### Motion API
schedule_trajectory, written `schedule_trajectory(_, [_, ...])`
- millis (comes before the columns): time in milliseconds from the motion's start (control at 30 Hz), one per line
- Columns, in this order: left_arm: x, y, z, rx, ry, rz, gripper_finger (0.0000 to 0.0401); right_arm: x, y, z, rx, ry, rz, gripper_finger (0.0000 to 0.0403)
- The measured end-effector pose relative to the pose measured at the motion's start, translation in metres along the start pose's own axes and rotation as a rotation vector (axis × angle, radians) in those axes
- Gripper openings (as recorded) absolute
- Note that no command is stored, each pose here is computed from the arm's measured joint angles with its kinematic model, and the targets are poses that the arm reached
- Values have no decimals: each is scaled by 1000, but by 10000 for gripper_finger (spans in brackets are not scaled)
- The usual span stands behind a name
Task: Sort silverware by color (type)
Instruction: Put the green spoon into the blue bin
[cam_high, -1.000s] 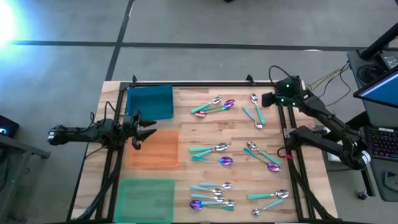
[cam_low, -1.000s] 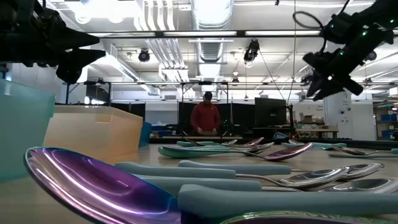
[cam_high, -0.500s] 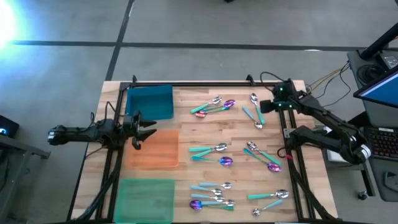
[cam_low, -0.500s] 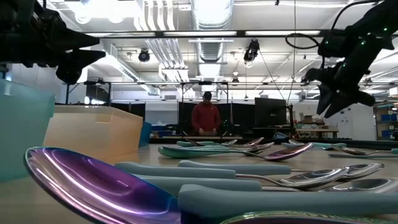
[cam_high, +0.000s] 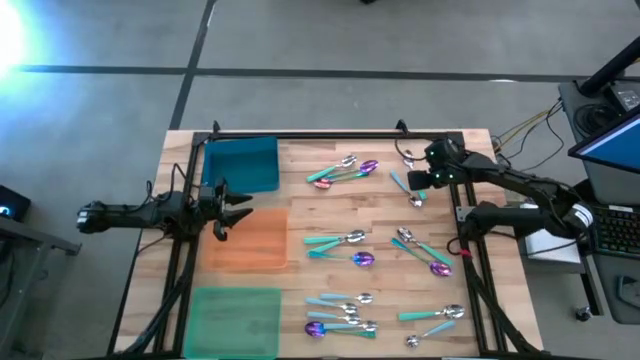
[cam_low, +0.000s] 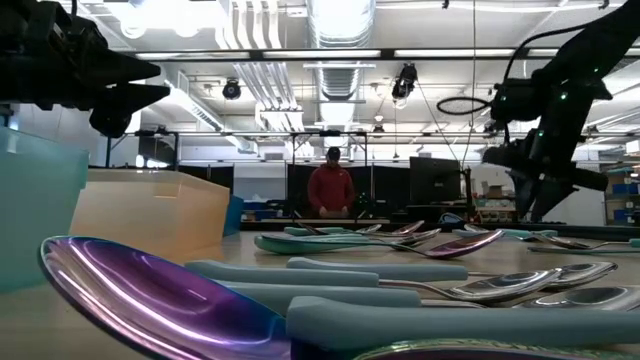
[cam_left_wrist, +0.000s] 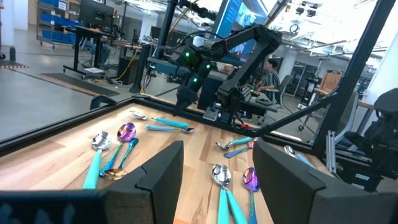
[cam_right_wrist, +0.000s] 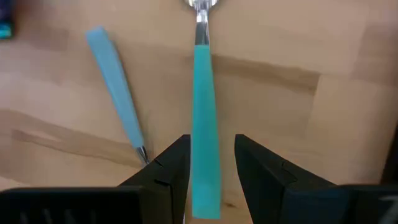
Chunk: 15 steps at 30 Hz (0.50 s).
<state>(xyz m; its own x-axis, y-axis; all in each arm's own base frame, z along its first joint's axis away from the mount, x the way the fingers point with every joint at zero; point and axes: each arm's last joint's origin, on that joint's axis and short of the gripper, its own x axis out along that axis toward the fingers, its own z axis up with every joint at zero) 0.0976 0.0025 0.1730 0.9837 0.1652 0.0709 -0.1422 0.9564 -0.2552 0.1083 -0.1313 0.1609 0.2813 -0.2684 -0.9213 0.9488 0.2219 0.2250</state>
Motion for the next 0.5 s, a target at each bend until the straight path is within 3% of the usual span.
schedule_trajectory(500, [0, 0, 0, 0, -1, 0, 178, 31, 11, 0, -37, 84, -71, 116])
